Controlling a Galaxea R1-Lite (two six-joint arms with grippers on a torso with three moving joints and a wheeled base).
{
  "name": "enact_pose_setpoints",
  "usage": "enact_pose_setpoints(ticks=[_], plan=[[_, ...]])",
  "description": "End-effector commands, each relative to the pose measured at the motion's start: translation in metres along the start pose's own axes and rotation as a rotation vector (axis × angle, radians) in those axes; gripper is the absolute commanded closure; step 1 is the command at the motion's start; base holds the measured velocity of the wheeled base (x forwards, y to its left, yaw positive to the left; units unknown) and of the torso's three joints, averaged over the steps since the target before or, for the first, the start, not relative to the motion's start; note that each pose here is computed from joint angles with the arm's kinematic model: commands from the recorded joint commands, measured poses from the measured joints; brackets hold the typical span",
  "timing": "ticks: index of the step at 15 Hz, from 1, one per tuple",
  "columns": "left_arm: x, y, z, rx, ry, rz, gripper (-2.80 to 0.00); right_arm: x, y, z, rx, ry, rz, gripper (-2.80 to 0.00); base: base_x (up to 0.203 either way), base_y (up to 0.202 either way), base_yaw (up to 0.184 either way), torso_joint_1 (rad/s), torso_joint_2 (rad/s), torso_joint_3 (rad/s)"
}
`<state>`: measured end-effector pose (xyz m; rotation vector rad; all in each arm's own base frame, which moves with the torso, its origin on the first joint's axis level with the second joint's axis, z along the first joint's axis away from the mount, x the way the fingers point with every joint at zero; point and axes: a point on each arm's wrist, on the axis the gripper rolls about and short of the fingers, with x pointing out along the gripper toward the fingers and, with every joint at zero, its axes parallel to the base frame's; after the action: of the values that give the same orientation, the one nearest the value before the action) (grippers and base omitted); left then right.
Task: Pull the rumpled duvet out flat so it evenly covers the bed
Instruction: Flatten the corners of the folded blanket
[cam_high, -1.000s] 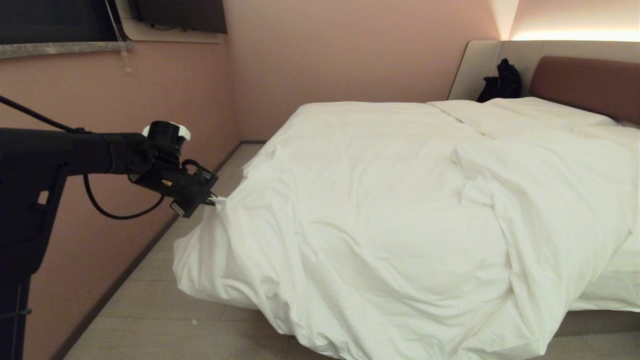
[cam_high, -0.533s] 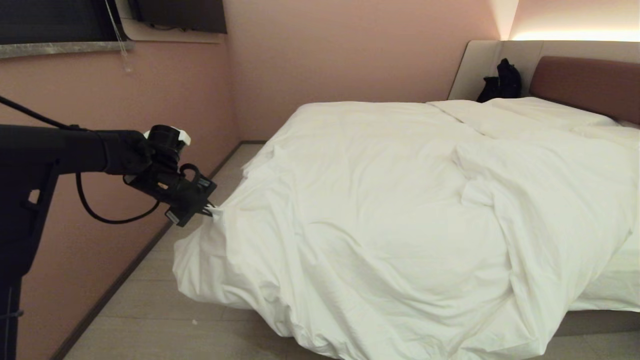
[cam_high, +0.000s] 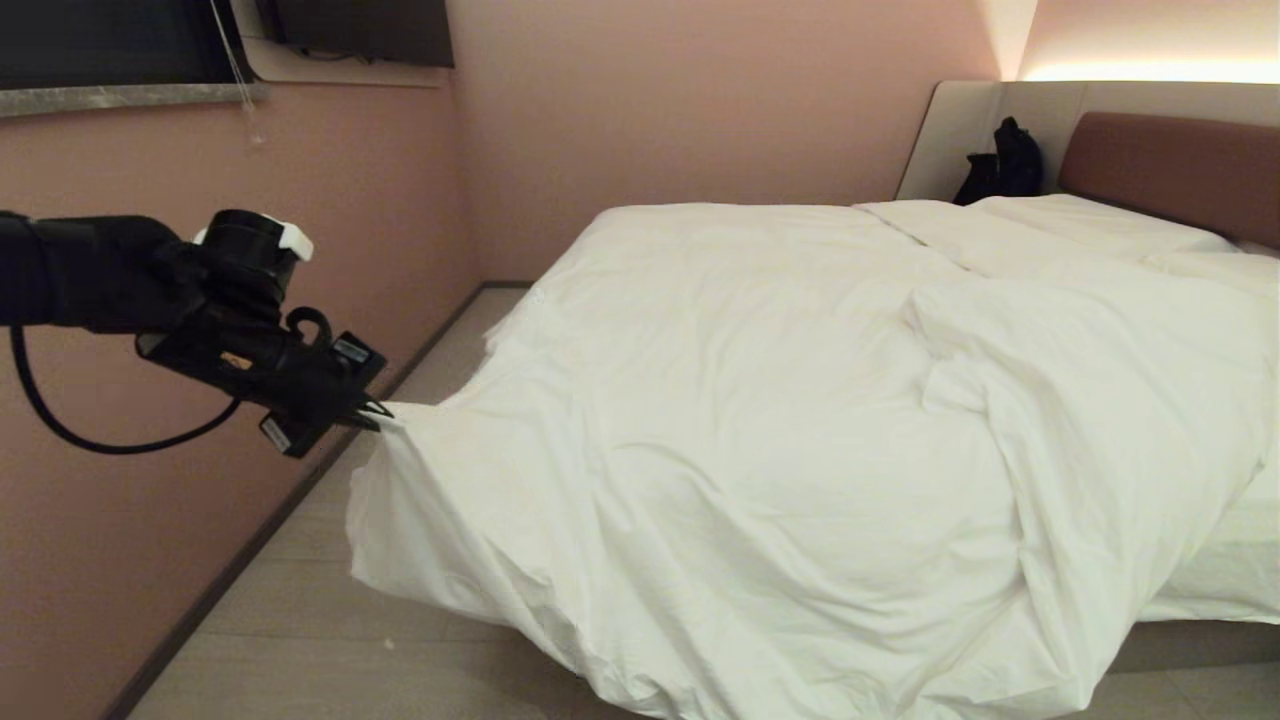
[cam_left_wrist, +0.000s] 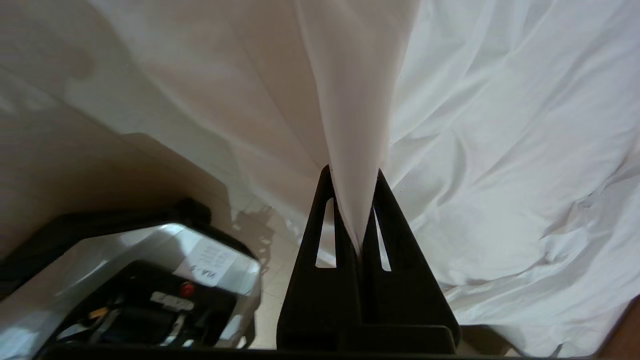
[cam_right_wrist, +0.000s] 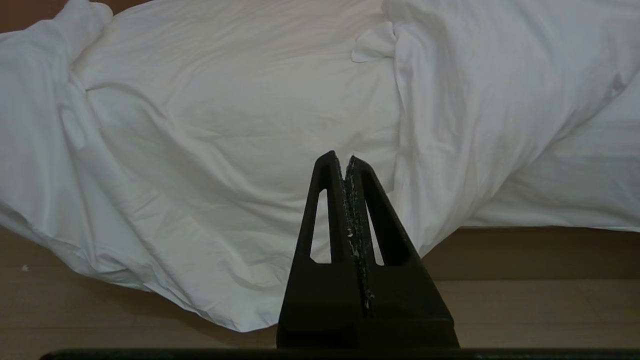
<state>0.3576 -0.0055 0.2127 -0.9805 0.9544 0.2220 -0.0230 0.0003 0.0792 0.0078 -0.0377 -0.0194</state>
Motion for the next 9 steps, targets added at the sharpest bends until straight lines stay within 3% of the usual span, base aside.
enact_pose_setpoints(ticks=[1,4,9], plan=[[-0.037,0.014,-0.008,0.001,-0.034,-0.016,0.0,0.0,0.0,0.0,0.0,0.001,0.0,0.0,0.0,0.0,0.0,0.0,0.0,0.0],[-0.067,0.042,-0.014,0.005,-0.074,0.003,0.0,0.0,0.0,0.0,0.0,0.001,0.0,0.0,0.0,0.0,0.0,0.0,0.0,0.0],[-0.111,0.072,-0.026,0.009,-0.16,-0.004,0.0,0.0,0.0,0.0,0.0,0.001,0.0,0.0,0.0,0.0,0.0,0.0,0.0,0.0]])
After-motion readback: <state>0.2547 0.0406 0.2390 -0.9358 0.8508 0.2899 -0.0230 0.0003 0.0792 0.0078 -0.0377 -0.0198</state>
